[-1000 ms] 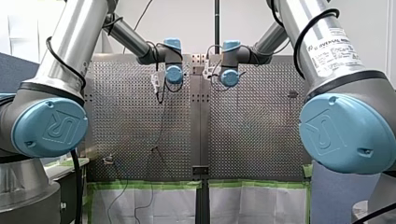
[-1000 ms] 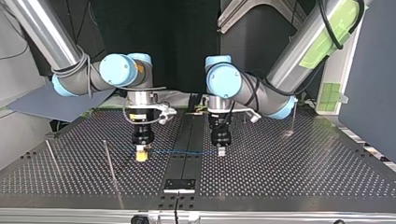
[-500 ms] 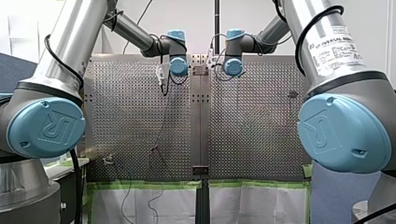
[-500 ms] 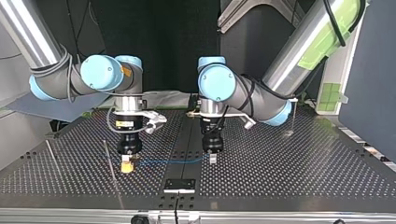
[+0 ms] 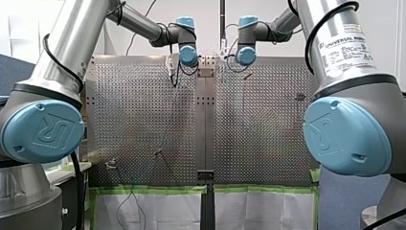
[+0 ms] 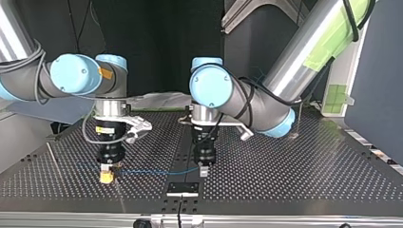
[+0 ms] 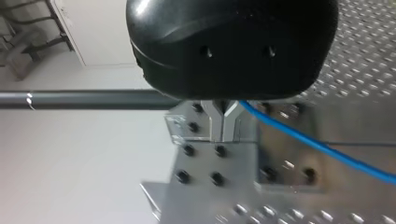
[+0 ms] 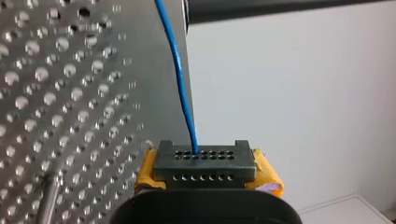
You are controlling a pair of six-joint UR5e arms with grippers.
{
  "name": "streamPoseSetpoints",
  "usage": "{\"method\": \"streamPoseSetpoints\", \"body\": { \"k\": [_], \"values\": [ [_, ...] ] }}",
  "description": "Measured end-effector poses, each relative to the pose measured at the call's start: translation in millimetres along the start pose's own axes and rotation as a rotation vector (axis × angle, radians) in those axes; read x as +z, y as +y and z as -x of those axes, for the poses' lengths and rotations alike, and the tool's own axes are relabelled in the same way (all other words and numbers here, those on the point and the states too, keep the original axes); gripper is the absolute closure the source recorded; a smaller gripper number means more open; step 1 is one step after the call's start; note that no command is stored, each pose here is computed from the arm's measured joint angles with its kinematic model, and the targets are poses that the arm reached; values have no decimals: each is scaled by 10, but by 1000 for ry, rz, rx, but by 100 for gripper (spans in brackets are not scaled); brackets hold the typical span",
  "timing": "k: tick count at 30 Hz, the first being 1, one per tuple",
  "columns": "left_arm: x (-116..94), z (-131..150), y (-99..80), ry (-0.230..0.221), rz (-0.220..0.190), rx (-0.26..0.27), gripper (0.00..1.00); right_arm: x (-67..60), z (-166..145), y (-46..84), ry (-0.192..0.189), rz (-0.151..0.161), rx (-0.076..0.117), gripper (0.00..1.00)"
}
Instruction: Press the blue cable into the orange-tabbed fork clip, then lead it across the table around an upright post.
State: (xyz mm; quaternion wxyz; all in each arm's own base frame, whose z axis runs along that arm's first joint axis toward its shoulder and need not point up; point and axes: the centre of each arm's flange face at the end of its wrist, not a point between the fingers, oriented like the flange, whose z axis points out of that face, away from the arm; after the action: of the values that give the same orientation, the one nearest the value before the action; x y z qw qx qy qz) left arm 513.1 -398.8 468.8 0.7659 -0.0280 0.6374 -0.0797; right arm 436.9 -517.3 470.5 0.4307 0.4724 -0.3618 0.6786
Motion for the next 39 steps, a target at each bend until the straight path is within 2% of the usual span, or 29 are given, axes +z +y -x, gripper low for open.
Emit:
{"method": "streamPoseSetpoints", "body": {
  "k": [7,16,24,31,39],
  "values": [
    [13,271,-169,-19,-42,-14,100,50,11,232,-19,34,-8,100],
    [-10,496,-341,-45,-68,-35,100,114,-41,480,-11,65,-4,100],
    [53,363,-521,-1,-86,-17,100,147,-96,645,-5,80,0,100],
    [76,214,-745,32,-128,-9,100,176,-127,826,-9,98,-7,100],
    [30,166,-854,50,-158,-10,100,202,-220,1047,0,117,-6,100]
  ]
}}
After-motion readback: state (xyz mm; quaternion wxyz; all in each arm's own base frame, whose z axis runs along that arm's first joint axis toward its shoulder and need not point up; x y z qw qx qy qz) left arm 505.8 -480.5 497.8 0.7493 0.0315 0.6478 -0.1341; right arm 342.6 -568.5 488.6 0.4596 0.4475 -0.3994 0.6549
